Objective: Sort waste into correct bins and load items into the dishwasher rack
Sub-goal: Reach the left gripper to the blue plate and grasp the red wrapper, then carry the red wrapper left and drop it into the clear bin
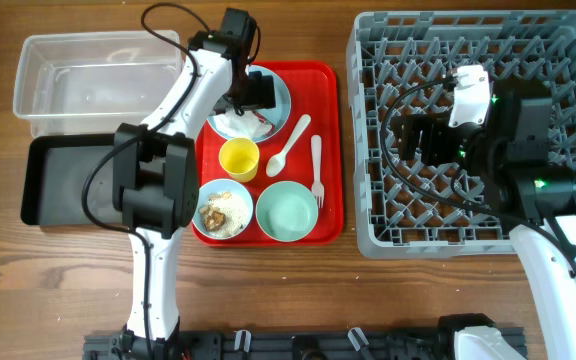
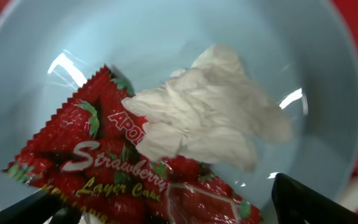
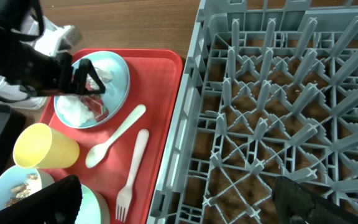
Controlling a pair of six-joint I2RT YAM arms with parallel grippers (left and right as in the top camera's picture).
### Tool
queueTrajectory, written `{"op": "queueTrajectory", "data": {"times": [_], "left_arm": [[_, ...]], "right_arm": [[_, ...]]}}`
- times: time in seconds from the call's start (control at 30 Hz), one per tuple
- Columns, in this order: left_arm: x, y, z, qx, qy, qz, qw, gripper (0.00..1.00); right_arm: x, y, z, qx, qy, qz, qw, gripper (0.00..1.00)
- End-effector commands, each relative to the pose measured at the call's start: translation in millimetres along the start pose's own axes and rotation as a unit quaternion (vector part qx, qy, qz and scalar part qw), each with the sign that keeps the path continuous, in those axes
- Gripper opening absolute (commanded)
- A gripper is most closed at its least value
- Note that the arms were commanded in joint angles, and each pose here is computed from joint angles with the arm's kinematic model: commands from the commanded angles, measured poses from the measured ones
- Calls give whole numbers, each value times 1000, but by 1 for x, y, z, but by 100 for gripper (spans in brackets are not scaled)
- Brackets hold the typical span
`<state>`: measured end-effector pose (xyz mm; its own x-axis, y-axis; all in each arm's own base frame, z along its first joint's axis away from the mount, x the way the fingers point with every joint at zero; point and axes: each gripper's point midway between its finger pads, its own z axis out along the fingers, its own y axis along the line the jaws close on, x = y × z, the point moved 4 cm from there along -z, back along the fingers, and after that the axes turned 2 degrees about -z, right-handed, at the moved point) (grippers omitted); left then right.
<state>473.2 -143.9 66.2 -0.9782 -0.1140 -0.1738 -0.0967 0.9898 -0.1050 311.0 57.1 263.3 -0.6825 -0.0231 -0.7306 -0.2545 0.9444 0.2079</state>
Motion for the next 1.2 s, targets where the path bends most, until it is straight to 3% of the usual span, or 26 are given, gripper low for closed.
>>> {"op": "queueTrajectory", "data": {"times": [0.0, 0.2, 0.37, 0.6, 0.9, 1.03, 1.17], "left_arm": [[4, 4, 12, -12, 10, -5, 1000, 84], [3, 4, 16, -11, 10, -5, 1000, 35], [4, 4, 18, -12, 12, -5, 1000, 4], [-13, 1, -14, 1, -21, -9, 1000, 4], [-47, -2, -140, 46, -143, -18, 988, 4], [-52, 19, -179, 41, -183, -36, 982, 4], [-64, 68, -200, -2, -217, -80, 973, 4]], "right_arm": [[-6, 3, -2, -9, -6, 4, 1000, 100], [-5, 0, 1, 2, -1, 5, 1000, 100], [-2, -1, 4, 3, 9, 8, 1000, 100], [1, -2, 5, 3, 17, 10, 1000, 100], [1, -2, 5, 3, 17, 10, 1000, 100], [2, -2, 5, 3, 17, 11, 1000, 100], [1, -2, 5, 3, 17, 10, 1000, 100]]}}
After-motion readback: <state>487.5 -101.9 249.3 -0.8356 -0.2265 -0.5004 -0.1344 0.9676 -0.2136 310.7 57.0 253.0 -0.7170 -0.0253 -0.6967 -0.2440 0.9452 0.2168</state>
